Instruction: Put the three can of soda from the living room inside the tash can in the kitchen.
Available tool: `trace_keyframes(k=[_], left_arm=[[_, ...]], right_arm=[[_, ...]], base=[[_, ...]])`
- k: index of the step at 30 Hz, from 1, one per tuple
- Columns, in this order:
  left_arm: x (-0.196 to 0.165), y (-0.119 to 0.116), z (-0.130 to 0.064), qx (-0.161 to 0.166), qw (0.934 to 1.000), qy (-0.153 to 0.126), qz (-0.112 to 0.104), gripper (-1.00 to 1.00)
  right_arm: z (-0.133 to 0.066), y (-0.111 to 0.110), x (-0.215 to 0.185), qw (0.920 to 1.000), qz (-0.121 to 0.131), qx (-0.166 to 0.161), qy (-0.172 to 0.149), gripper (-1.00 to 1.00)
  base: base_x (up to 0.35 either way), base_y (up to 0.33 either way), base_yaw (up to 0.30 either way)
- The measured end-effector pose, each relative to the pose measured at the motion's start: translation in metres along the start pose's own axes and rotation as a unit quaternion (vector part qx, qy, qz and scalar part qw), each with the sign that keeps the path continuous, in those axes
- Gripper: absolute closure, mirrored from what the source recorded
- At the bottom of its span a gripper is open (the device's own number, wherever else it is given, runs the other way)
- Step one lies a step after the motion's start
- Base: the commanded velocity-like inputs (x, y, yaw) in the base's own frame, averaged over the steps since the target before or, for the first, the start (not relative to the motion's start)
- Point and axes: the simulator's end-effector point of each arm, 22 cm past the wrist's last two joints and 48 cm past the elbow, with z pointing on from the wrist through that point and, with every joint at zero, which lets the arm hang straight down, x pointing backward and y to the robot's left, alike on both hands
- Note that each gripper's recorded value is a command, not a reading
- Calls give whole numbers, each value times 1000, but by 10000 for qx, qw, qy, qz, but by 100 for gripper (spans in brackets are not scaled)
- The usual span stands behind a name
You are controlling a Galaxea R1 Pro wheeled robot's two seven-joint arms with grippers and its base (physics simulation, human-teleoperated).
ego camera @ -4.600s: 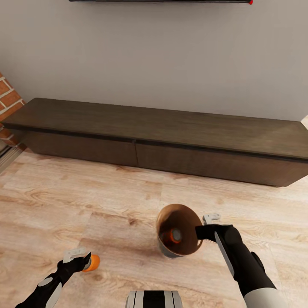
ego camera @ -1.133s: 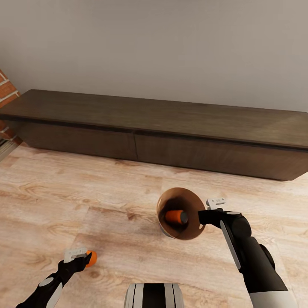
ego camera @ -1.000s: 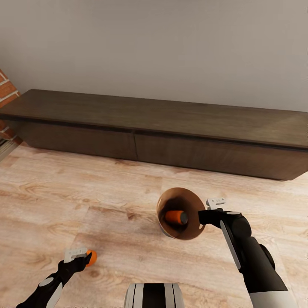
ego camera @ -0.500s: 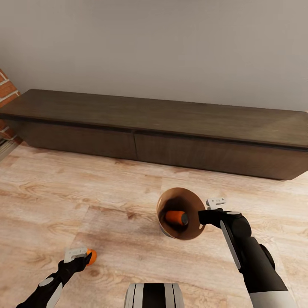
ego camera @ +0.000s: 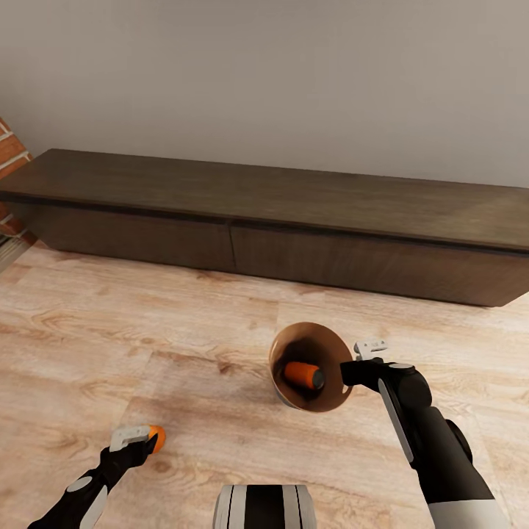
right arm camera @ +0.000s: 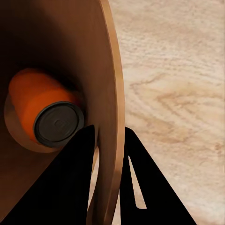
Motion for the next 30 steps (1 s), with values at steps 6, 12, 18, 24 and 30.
trace_keyframes(k=[6, 12, 18, 24, 30], left_arm=[[-1, 0, 0, 3, 10000, -9, -7, 100], [-4, -1, -1, 8, 10000, -41, -4, 100], [-14, -1, -12, 7, 10000, -38, -7, 100], [-25, -3, -22, 11, 10000, -56, -5, 100], [-39, -4, -34, 15, 9999, -102, -1, 100]], right_arm=[[0, 0, 0, 10000, 2, -3, 3, 100], [-3, -1, -3, 10000, -8, 14, -39, 100], [-14, 0, -12, 10000, 0, 0, -37, 100], [-26, 0, -23, 10000, -6, 3, -56, 100], [-41, 0, -36, 9999, -16, 8, -105, 100]], base=[[0, 0, 0], [0, 0, 0], [0, 0, 0], [0, 0, 0], [0, 0, 0]])
